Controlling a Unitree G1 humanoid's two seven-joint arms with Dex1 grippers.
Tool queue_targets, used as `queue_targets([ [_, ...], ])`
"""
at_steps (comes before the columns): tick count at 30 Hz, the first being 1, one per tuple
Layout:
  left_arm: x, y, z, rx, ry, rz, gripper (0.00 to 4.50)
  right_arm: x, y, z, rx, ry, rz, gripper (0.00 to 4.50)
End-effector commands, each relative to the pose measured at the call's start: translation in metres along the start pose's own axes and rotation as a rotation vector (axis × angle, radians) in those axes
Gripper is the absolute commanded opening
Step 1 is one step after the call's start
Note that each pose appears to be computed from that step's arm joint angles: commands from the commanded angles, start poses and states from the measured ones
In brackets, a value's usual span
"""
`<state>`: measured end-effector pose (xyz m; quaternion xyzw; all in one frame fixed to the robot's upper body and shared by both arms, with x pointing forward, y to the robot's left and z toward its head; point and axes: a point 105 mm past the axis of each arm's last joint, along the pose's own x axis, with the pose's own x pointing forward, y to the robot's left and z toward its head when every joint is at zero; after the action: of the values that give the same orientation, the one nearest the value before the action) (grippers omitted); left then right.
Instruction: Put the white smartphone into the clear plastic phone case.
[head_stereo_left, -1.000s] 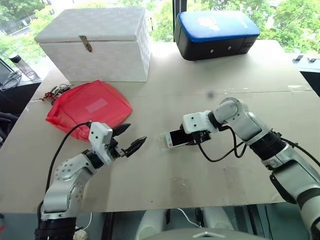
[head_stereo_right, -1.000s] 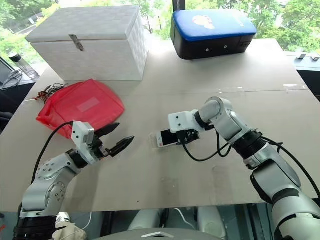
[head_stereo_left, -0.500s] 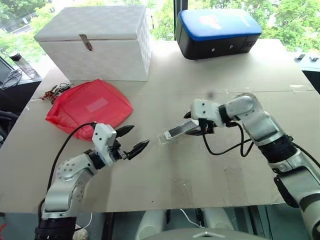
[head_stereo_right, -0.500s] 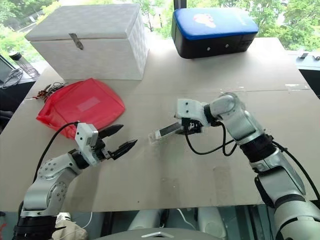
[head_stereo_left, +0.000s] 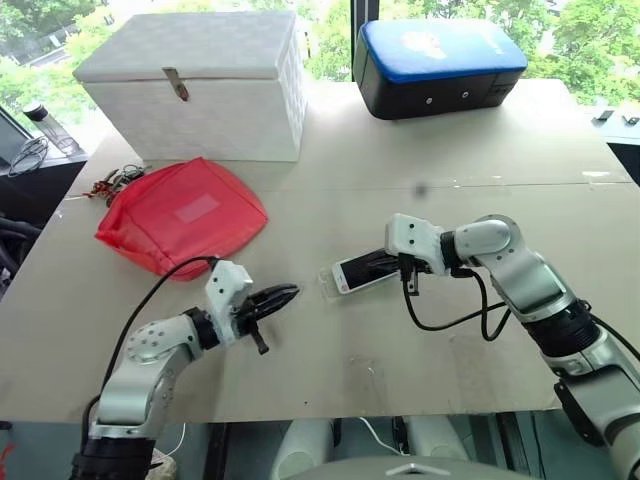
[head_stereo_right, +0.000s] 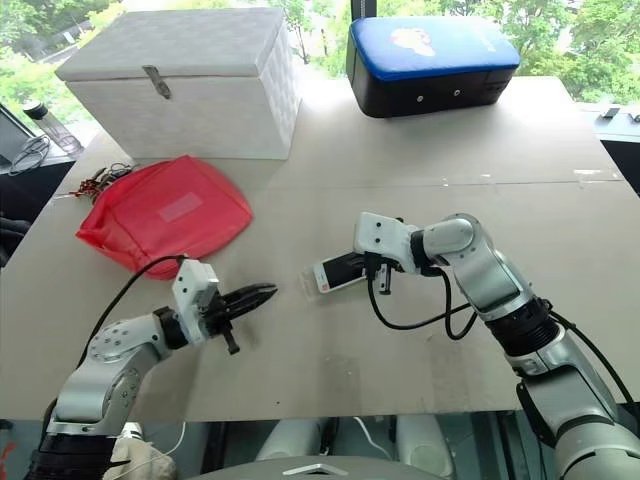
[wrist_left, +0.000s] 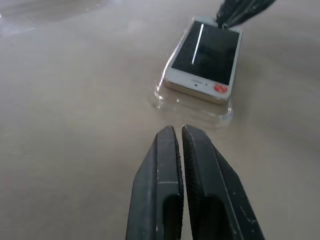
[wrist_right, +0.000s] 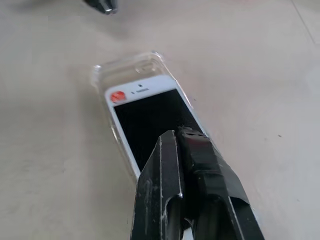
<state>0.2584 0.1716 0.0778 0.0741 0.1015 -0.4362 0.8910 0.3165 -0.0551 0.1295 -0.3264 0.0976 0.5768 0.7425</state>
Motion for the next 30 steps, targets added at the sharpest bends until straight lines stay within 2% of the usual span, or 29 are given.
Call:
queue_targets([
  [1,0.008,0.0,0.002,0.026,0.016,0.006,0.07,-0.021,-0.019,0.0,-0.019,0.035,-0.146,0.0],
  [6,0.023,-0.004,0.003,0.01,0.021,-0.02,0.07,-0.043,-0.034,-0.013,-0.039,0.159,-0.311,0.0],
  [10,0.033,-0.007,-0.001,0.025,0.064,-0.052,0.07,-0.042,-0.03,-0.021,-0.038,0.203,-0.321,0.0],
  [15,0.04,-0.003,-0.006,0.035,0.106,-0.066,0.07,-0.028,-0.017,-0.036,-0.125,0.306,-0.261,0.0],
  [26,0.039,0.003,-0.003,0.031,0.105,-0.052,0.07,0.002,0.006,-0.016,-0.277,0.279,-0.106,0.0],
  [30,0.037,0.014,-0.001,0.038,0.105,-0.02,0.07,0.015,0.013,-0.008,-0.314,0.249,-0.062,0.0],
])
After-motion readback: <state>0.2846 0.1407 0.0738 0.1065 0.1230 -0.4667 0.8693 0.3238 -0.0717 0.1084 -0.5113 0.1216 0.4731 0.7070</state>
